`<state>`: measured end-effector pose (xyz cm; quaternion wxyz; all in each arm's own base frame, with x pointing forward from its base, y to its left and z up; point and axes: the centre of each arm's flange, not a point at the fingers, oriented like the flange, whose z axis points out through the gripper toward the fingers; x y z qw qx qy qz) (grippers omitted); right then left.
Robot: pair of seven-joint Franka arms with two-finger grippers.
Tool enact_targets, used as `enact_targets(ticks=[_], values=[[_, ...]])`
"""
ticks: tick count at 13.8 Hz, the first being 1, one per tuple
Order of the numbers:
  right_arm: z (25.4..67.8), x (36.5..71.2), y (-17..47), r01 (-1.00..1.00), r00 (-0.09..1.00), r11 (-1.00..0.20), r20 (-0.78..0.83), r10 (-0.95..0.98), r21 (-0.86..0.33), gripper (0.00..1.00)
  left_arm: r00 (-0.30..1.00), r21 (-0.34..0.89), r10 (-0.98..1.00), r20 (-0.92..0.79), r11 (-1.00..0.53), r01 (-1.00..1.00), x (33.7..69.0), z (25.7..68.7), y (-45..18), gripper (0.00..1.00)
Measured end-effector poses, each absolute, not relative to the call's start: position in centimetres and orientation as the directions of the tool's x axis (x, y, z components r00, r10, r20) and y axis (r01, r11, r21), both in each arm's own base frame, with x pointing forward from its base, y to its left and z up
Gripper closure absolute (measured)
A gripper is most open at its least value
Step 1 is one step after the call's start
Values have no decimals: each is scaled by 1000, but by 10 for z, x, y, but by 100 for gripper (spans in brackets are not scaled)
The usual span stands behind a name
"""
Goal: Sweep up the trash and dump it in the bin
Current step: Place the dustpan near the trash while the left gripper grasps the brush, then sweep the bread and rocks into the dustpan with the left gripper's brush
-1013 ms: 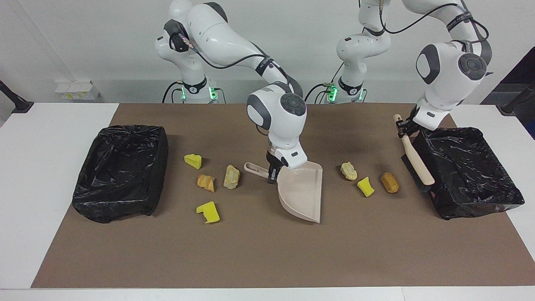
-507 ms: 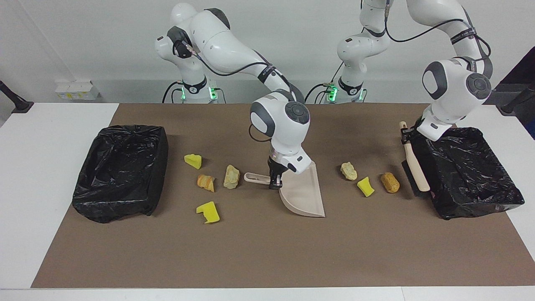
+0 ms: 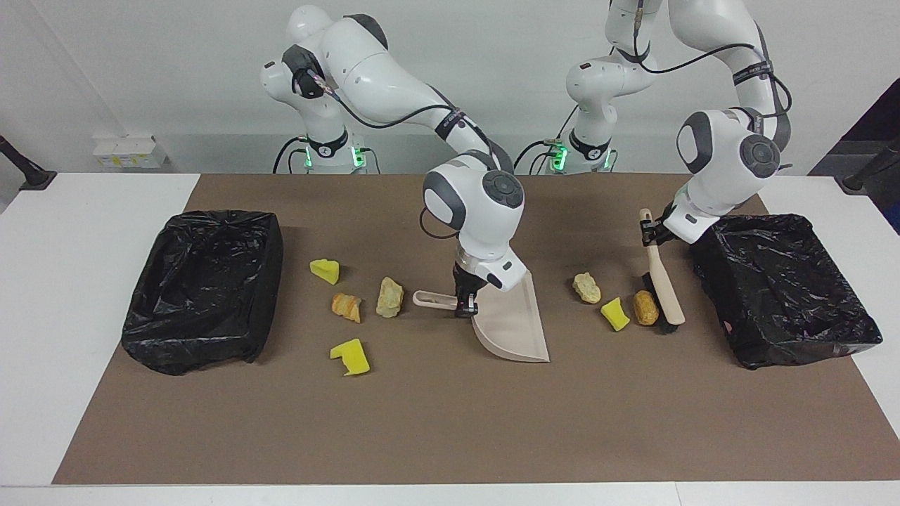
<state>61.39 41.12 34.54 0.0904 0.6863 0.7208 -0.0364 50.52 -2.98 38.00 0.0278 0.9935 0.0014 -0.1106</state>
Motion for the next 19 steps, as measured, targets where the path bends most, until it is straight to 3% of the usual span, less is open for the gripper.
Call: enact_targets(ticks=[7,12,19], values=[[346,611,417,995,-50,65,-176,983,76,68,972,109,-84,-220,-992,-61,492,381,-124,74],[346,611,417,995,-51,65,-176,983,76,68,972,157,-117,-205,-984,-85,487,388,-156,74],[344,611,418,994,-54,69,-171,984,81,68,983,268,95,-160,-954,136,499,456,-149,74]])
